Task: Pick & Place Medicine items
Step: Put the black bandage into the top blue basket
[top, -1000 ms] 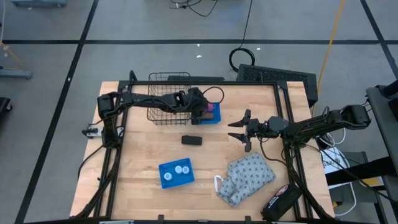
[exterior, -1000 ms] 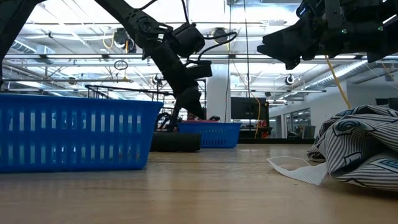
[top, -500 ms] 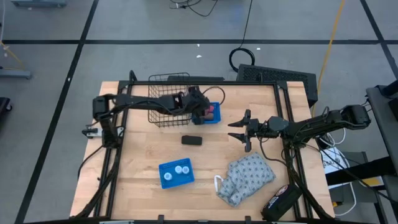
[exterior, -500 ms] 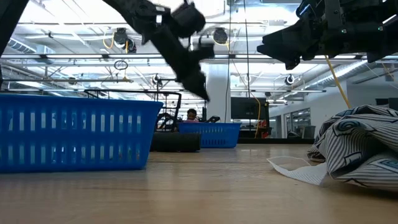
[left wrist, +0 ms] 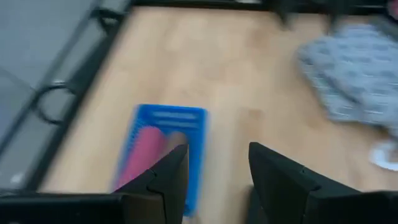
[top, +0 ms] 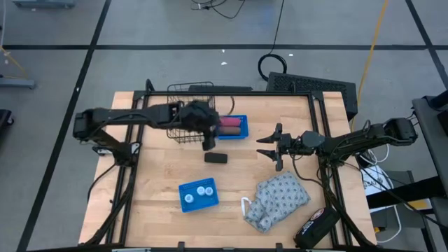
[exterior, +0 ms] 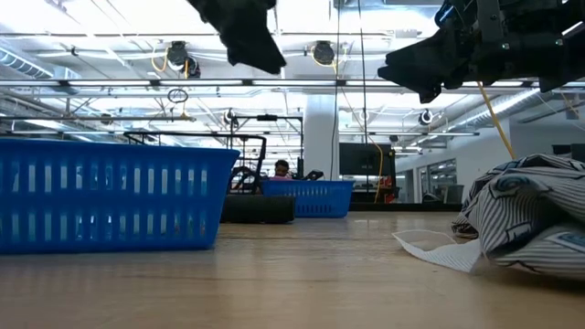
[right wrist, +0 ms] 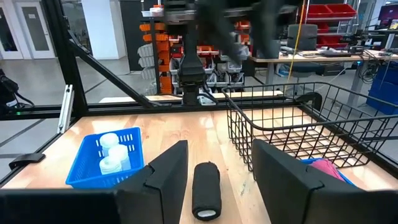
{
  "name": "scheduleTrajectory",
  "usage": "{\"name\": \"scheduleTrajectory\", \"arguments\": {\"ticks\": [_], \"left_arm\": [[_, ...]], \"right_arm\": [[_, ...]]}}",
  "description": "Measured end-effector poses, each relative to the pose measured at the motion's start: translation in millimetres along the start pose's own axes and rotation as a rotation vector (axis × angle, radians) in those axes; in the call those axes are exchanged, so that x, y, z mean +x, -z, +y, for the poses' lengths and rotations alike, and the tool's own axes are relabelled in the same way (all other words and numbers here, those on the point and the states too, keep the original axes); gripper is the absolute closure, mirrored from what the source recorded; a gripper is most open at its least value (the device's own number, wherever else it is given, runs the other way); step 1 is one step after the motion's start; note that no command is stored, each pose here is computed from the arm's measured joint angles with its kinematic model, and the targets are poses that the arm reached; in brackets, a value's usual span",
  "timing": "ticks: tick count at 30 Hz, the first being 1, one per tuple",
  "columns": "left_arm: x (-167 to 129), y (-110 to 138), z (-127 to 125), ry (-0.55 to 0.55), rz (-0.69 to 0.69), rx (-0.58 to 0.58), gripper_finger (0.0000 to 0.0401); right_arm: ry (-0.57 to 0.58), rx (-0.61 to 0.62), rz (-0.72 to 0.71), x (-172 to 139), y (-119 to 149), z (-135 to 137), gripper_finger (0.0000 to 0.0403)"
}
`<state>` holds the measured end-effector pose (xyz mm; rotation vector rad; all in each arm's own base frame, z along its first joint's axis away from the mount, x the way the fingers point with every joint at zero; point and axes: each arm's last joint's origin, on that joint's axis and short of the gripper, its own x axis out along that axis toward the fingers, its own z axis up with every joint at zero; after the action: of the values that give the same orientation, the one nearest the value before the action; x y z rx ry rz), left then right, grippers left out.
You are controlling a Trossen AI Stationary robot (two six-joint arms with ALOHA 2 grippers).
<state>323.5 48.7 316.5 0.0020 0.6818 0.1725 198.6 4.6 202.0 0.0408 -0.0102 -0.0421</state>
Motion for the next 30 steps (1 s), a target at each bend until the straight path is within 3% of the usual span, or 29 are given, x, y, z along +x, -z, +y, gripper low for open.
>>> {"name": "scheduleTrajectory", "arguments": {"ticks": [7, 12, 15, 20, 25, 30], "left_arm": [[5, 17, -44, 0.147, 0.128, 0.048, 0.0226], [21, 46, -68, 0.193, 0.193, 0.087, 0.0226], [35, 66, -78, 0.211, 0.16, 0.089, 0.0226], [51, 96, -80, 0.186, 0.06, 0.064, 0.0226], [56, 121, -75, 0.088, 0.099, 0.048, 0.0226], [58, 134, -74, 0.08, 0.121, 0.037, 0.0226]], "right_arm": [[0.0, -0.001, 0.009, 0, 1, 0, 0.0238], [0.001, -0.001, 0.012, 0, 1, 0, 0.0237], [0.0, -0.001, 0.015, 0, 2, 0, 0.0238], [0.001, -0.001, 0.017, 0, 2, 0, 0.0237], [0.001, -0.001, 0.015, 0, 2, 0, 0.0238], [0.001, -0.001, 0.017, 0, 2, 0, 0.0238]]}}
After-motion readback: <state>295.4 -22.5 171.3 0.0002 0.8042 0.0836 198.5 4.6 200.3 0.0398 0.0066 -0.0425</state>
